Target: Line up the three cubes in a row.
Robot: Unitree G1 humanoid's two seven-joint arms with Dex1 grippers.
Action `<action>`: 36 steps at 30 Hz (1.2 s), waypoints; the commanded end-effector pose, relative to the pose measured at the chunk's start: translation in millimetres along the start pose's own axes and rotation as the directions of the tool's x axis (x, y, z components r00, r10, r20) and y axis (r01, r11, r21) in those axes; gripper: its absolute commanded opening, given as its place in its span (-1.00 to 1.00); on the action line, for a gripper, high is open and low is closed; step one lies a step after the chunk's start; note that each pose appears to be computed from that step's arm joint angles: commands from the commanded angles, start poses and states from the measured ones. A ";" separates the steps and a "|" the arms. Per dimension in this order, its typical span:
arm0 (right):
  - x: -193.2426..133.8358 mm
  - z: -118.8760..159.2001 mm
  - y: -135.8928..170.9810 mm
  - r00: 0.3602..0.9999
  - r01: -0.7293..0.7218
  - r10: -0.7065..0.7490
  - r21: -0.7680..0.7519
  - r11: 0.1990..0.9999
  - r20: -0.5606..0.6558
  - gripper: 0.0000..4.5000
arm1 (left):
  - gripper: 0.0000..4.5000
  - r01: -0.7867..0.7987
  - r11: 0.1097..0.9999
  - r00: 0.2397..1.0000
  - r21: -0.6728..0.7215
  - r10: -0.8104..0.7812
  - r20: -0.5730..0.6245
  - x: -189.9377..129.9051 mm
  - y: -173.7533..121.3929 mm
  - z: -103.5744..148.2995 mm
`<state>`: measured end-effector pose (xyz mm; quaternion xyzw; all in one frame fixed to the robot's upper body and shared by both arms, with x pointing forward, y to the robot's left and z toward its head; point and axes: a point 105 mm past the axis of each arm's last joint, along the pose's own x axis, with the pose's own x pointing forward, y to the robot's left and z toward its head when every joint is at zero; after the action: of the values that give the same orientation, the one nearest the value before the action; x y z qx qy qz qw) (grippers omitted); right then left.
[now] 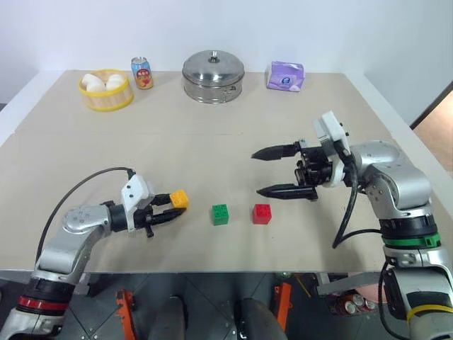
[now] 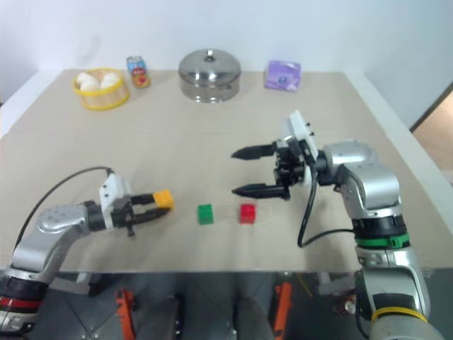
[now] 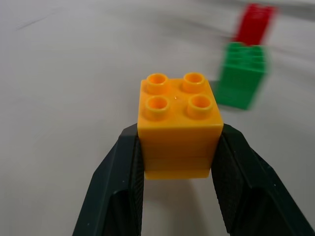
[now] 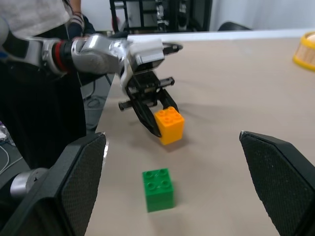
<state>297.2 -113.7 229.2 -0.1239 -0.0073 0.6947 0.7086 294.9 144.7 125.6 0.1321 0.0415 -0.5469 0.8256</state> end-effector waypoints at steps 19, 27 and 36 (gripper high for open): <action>-14.2 3.5 15.9 0.994 0.110 -0.110 -0.016 0.994 -0.010 1.00 | -0.42 0.219 0.974 0.974 0.059 -0.215 -0.075 -5.9 11.2 -20.5; -11.5 3.7 14.9 0.994 0.105 -0.105 -0.020 0.994 -0.006 1.00 | -0.42 0.207 0.977 0.975 0.060 -0.201 -0.093 -10.5 15.0 -25.3; -11.3 3.3 14.3 0.995 0.100 -0.100 -0.021 0.995 -0.008 1.00 | 0.13 0.219 0.973 0.973 0.073 -0.212 -0.093 -7.2 12.4 -23.5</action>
<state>285.0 -125.7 219.0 -0.1199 0.0080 0.6538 0.7470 303.0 157.7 100.5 0.1712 0.0749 -0.6365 0.7483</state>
